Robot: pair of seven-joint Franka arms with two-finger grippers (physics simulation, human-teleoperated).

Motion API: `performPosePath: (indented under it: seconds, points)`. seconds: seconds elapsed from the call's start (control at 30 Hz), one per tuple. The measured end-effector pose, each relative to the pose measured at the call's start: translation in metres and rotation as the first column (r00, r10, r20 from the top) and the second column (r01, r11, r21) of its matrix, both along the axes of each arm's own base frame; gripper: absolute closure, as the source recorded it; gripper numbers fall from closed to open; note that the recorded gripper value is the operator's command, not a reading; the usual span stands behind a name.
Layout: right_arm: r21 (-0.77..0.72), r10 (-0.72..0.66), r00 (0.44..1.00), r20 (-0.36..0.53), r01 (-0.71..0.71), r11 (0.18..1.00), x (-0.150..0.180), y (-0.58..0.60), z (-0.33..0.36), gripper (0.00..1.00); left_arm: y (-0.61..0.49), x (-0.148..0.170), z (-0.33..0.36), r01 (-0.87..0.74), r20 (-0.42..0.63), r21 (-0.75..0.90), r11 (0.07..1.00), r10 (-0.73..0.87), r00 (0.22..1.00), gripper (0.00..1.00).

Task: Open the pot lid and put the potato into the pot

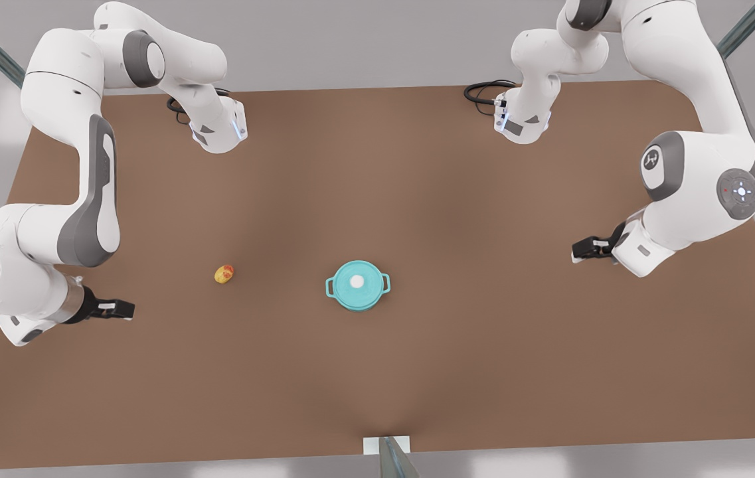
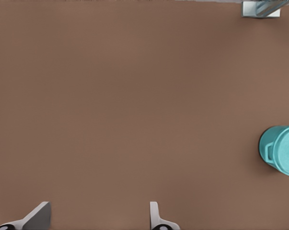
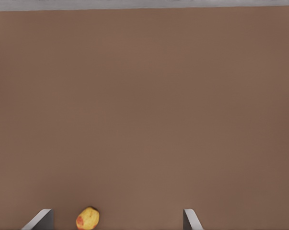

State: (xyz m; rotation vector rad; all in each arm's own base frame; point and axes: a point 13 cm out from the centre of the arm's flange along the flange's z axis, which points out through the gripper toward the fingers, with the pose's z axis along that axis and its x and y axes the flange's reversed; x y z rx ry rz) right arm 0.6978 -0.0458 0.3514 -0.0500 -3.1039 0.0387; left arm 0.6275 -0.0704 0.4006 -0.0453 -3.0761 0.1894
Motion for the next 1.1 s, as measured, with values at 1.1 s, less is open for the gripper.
performPosePath:
  seconds: [1.1]
  points:
    - [-0.084,-0.229,0.973,-0.018,0.227,0.97,-0.182,0.073,-0.181,0.0,-0.527,-0.038,-0.229,-0.005,0.304,0.041,0.999,-0.008,0.953,0.0]
